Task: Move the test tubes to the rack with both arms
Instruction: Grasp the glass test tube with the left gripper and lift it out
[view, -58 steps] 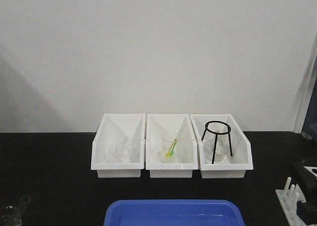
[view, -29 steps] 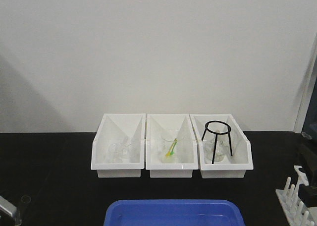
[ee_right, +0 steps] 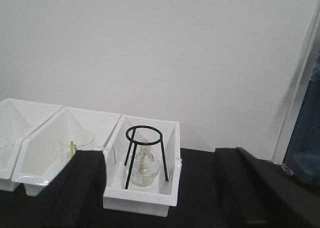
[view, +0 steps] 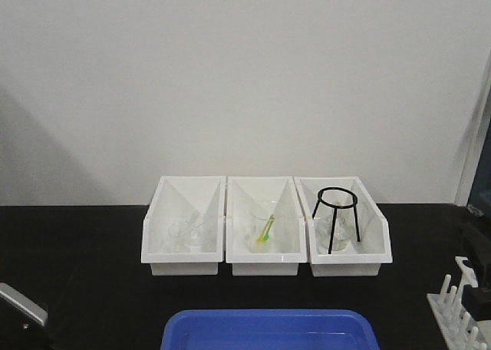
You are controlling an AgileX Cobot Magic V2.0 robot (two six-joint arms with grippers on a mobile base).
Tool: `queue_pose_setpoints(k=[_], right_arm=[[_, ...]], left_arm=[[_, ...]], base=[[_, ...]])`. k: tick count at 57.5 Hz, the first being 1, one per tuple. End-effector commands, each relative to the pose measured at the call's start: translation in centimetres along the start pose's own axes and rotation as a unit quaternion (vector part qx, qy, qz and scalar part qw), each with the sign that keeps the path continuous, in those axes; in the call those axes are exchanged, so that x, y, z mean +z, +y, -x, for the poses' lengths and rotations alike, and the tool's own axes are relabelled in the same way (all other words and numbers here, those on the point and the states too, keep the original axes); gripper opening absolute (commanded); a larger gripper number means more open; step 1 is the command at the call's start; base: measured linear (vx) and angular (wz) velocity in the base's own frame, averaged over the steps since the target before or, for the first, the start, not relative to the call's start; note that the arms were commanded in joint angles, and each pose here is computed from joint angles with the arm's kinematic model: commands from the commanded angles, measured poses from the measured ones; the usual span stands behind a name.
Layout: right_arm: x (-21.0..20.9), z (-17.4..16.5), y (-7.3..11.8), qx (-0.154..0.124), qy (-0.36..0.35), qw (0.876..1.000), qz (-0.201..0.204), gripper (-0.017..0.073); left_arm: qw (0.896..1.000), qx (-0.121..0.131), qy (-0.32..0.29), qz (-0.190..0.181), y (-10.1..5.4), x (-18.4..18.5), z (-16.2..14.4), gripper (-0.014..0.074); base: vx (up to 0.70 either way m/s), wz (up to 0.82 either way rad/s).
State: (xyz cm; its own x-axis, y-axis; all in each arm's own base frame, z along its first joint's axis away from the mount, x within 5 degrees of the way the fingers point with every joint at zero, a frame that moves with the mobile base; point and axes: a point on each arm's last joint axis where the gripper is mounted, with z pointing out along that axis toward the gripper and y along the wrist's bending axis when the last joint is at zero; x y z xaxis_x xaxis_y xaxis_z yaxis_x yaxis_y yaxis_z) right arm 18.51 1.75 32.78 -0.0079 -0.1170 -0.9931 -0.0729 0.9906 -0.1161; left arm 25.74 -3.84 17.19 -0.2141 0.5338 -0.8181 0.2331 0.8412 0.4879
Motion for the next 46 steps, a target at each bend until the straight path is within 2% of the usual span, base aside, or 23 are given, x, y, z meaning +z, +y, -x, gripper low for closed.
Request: queue_pose_setpoints(k=[1, 7, 20, 27, 46], right_arm=[[-0.1, 1.9, -0.4, -0.009, -0.061, 0.998, -0.015, 0.0498], [-0.1, 1.9, -0.4, -0.009, -0.061, 0.998, -0.015, 0.0498], [-0.1, 1.9, -0.3, -0.009, -0.059, 0.998, -0.015, 0.0498], [-0.1, 1.9, -0.3, -0.009, -0.059, 0.998, -0.015, 0.0498], [-0.1, 1.8, -0.3, -0.009, -0.052, 0.999, -0.012, 0.0498]], left_arm=[[0.997, -0.005, -0.061, 0.041, 1.2, 0.1, 1.9, 0.0477], [0.997, -0.005, -0.063, 0.043, 1.2, 0.1, 1.9, 0.0374], [0.997, -0.005, -0.064, 0.043, 1.2, 0.1, 2.0, 0.0093], [0.997, -0.005, -0.064, 0.043, 1.2, 0.1, 2.0, -0.0015], [0.993, -0.010, -0.097, 0.063, 2.0, -0.9, 3.2, -0.0022]], base=[[0.00, 0.00], [0.00, 0.00], [0.00, 0.00], [0.00, 0.00], [0.00, 0.00]])
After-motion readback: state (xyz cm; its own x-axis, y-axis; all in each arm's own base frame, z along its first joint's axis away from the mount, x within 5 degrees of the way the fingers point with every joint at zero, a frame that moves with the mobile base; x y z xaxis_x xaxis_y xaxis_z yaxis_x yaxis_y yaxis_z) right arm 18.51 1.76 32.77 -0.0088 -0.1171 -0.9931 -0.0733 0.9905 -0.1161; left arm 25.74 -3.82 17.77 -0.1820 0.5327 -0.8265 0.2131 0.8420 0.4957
